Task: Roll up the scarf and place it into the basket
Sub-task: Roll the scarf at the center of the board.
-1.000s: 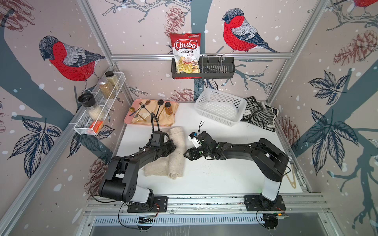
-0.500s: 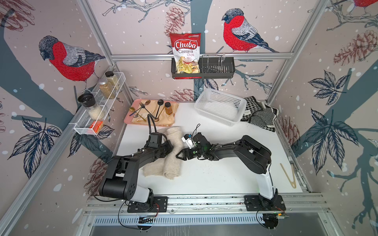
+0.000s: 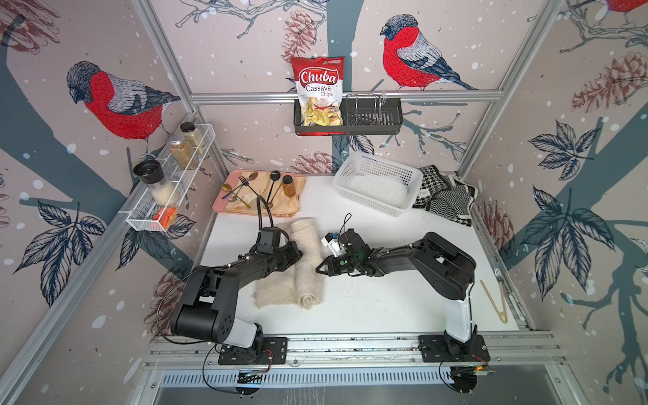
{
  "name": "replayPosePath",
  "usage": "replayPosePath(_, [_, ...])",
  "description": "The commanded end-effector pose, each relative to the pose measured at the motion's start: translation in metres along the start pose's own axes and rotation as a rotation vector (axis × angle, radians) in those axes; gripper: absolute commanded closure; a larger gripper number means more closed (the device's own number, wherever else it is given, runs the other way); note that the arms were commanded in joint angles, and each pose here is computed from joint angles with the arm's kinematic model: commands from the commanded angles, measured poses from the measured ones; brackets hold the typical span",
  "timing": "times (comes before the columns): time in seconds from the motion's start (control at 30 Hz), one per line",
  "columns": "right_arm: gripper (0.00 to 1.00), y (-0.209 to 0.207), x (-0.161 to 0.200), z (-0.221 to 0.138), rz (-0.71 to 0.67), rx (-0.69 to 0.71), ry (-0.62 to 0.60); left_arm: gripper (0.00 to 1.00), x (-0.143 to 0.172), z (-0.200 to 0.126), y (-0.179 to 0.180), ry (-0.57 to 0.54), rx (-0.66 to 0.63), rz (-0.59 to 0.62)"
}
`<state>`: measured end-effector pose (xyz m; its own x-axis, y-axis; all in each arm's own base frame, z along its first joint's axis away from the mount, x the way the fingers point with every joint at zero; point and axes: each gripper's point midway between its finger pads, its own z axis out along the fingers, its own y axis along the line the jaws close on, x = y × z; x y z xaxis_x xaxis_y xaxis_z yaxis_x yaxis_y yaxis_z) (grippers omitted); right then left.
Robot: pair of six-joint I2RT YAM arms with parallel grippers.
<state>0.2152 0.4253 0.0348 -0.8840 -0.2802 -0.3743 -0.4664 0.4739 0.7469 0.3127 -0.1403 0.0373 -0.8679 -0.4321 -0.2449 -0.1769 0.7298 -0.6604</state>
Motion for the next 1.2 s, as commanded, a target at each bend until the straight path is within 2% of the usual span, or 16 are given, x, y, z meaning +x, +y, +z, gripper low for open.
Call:
replayPosePath(0.0, [1.0,-0.025,0.015,-0.018,-0.004,0.126,0.024,1.0,0.019,0.007,-0.025,0.087,0.047,0.046])
replayPosePath(0.17, [1.0,-0.038,0.027,-0.051,-0.023,0.234,0.022,1.0,0.038,0.028,-0.079,0.163,0.19,0.097])
replayPosePath(0.33, [1.0,-0.047,0.027,-0.082,-0.029,0.32,0.003,1.0,0.049,0.043,-0.104,0.212,0.259,0.1])
replayPosePath(0.63, [0.96,-0.039,0.012,-0.099,-0.07,0.363,-0.012,0.95,0.045,0.044,-0.115,0.216,0.291,0.114])
replayPosePath(0.8, [0.93,-0.02,-0.004,-0.098,-0.109,0.349,-0.035,0.95,0.046,0.049,-0.107,0.224,0.284,0.094])
replayPosePath(0.97, [0.93,-0.011,-0.013,-0.092,-0.131,0.365,-0.025,0.93,0.04,0.039,-0.104,0.207,0.303,0.075])
replayPosePath(1.17, [0.94,-0.027,-0.019,-0.091,-0.112,0.544,0.042,0.89,0.03,0.023,-0.092,0.171,0.256,0.08])
